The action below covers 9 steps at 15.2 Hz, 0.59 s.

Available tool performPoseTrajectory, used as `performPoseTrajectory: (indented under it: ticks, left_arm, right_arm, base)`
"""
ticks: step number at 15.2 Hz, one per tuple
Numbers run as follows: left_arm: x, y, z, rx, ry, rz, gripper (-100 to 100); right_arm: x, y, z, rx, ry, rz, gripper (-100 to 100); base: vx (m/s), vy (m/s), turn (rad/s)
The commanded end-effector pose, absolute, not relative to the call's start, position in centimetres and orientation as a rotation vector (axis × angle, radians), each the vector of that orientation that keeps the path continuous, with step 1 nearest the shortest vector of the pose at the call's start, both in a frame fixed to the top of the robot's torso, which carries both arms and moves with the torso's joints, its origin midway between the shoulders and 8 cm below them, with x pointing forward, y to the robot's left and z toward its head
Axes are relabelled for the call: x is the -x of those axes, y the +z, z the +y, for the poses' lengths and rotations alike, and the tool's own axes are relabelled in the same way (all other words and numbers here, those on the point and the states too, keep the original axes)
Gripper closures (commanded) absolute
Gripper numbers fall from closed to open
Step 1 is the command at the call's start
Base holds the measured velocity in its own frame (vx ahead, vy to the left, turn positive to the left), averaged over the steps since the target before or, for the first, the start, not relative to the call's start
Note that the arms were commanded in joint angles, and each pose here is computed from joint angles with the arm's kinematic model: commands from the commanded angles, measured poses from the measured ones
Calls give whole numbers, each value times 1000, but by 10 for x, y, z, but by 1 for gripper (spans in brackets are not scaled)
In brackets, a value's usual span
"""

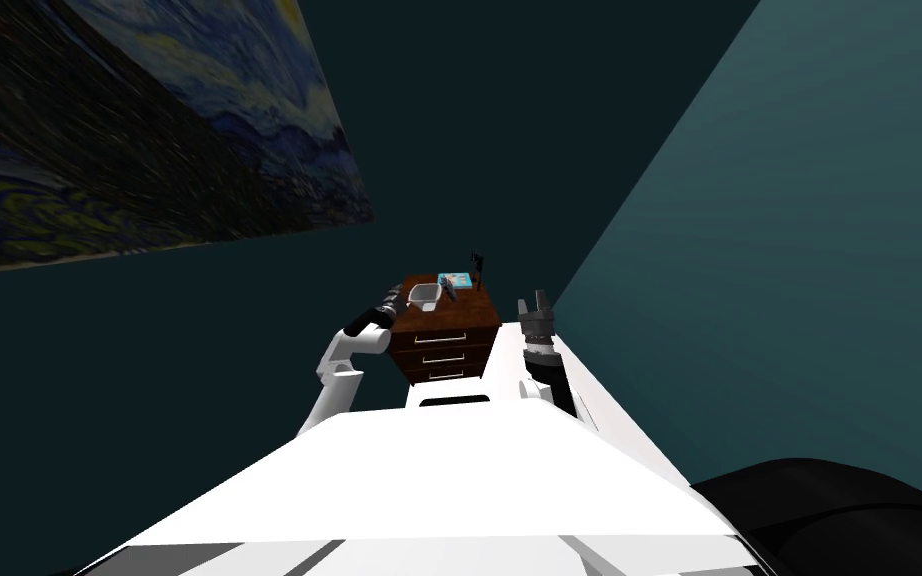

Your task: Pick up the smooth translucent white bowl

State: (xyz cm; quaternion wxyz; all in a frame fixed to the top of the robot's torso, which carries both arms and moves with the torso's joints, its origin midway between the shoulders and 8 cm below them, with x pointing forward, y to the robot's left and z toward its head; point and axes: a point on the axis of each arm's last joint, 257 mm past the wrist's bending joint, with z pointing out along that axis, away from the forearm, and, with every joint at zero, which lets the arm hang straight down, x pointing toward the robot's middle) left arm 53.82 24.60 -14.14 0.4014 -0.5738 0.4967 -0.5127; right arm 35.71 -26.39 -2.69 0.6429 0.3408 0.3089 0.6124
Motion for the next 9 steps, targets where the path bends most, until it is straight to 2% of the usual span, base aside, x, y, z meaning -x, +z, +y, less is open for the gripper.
performPoseTrajectory:
  ticks: [1,9]
  left_arm:
    - [-545,-142,242,1481,-1292,1274,-100]
    - [-554,-154,234,1579,-1244,1338,-100]
  right_arm:
    - [-357,-27,-264,-776,1395,704,0]
    - [-357,-27,-264,-776,1395,704,0]
  base:
    - [-6,0,-14]
    - [-2,0,-12]
